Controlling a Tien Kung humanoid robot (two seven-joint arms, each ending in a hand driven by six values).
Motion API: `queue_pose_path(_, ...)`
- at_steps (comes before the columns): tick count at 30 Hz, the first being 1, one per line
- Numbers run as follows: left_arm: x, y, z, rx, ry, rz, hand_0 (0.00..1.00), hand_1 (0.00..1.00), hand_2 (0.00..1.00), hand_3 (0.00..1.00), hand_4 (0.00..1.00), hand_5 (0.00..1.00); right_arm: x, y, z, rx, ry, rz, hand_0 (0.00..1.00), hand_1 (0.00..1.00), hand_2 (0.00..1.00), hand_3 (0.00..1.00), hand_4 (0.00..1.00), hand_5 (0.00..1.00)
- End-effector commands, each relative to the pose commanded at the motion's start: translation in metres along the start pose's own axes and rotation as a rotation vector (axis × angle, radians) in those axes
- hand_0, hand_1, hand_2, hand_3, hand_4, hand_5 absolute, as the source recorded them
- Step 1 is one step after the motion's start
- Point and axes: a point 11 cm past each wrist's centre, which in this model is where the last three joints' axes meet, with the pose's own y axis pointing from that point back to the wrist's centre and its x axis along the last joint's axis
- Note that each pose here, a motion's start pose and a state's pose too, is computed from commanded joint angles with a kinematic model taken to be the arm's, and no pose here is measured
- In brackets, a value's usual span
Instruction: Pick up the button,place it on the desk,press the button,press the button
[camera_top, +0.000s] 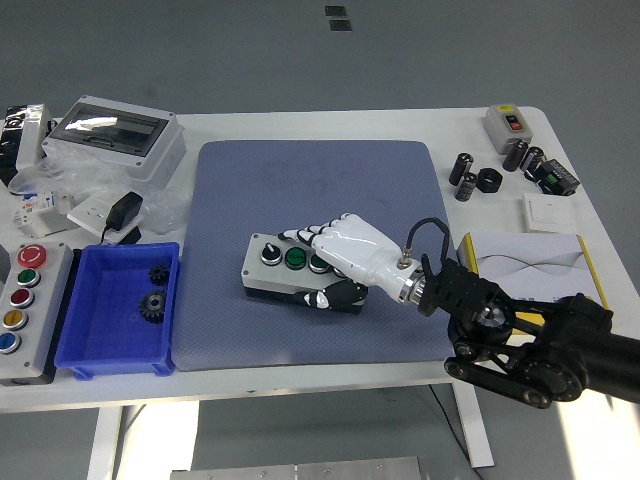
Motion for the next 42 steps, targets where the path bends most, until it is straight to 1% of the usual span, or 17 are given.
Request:
queue_pose_path(9,-0.0003,0.0,0.0006,-0.001,-0.001,-0.002,0.636,0.591,0.553,0.596,0.678,0.292,0.0042,-0.0043,0.0013,0.001,-0.004,-0.013,0.054,0.282,0.383,0.537,0.33,0.002)
queue_pose_path(10,-0.0003,0.0,0.0008,-0.001,-0.001,-0.002,0.636,0.591,0.554,0.597,0.678,0.293,0.0042,-0.0047,0.0013,0.001,-0.006,-0.015,0.16,0.367,0.415,0.564,0.38,0.002)
queue_pose_path(15,0.0003,0.0001,0.0015,-0.002,-0.001,-0.001,0.636,0.591,0.554,0.597,0.678,0.293,0.0039,-0.0065,0.0008,0.005,-0.014,-0.026,0.16,0.367,0.415,0.564,0.38,0.002)
queue_pose_path(16,0.0004,0.0001,0.0017,-0.002,-0.001,-0.001,0.637,0.591,0.554,0.597,0.678,0.296,0.0041,-0.007,0.0006,0.007,-0.015,-0.028,0.517,0.619,0.619,0.668,0.394,0.002)
queue_pose_path(21,0.002,0.0002,0.0037,-0.005,-0.002,0.002,0.637,0.591,0.554,0.597,0.678,0.296,0.0059,-0.0093,-0.0009,0.017,-0.016,-0.032,0.517,0.619,0.619,0.668,0.394,0.002)
queue_pose_path(22,0.0023,0.0002,0.0042,-0.006,-0.002,0.002,0.637,0.59,0.554,0.596,0.679,0.299,0.0061,-0.0096,-0.0012,0.018,-0.017,-0.032,0.761,0.729,0.718,0.724,0.411,0.002)
queue_pose_path(27,0.0033,0.0003,0.0055,-0.007,-0.004,0.003,0.637,0.59,0.554,0.596,0.679,0.299,0.0046,-0.0095,-0.0016,0.016,-0.029,-0.034,0.761,0.729,0.718,0.724,0.411,0.002)
queue_pose_path(28,0.0035,0.0003,0.0055,-0.007,-0.004,0.003,0.637,0.588,0.553,0.596,0.678,0.301,0.0041,-0.0094,-0.0017,0.015,-0.032,-0.035,0.799,0.762,0.761,0.765,0.39,0.002)
queue_pose_path(33,0.0049,0.0004,0.0055,-0.006,-0.004,0.005,0.637,0.588,0.553,0.596,0.678,0.301,0.001,-0.0086,-0.0022,0.01,-0.046,-0.04,0.799,0.762,0.761,0.765,0.39,0.002)
queue_pose_path(34,0.0052,0.0004,0.0056,-0.007,-0.004,0.006,0.636,0.589,0.553,0.595,0.674,0.302,0.0003,-0.0083,-0.0024,0.009,-0.049,-0.042,0.824,0.778,0.788,0.82,0.398,0.002)
queue_pose_path(42,0.0048,0.0003,0.005,-0.005,-0.007,0.003,0.636,0.589,0.552,0.595,0.678,0.308,-0.0021,-0.0075,-0.0023,0.005,-0.052,-0.054,0.831,0.789,0.792,0.835,0.406,0.002)
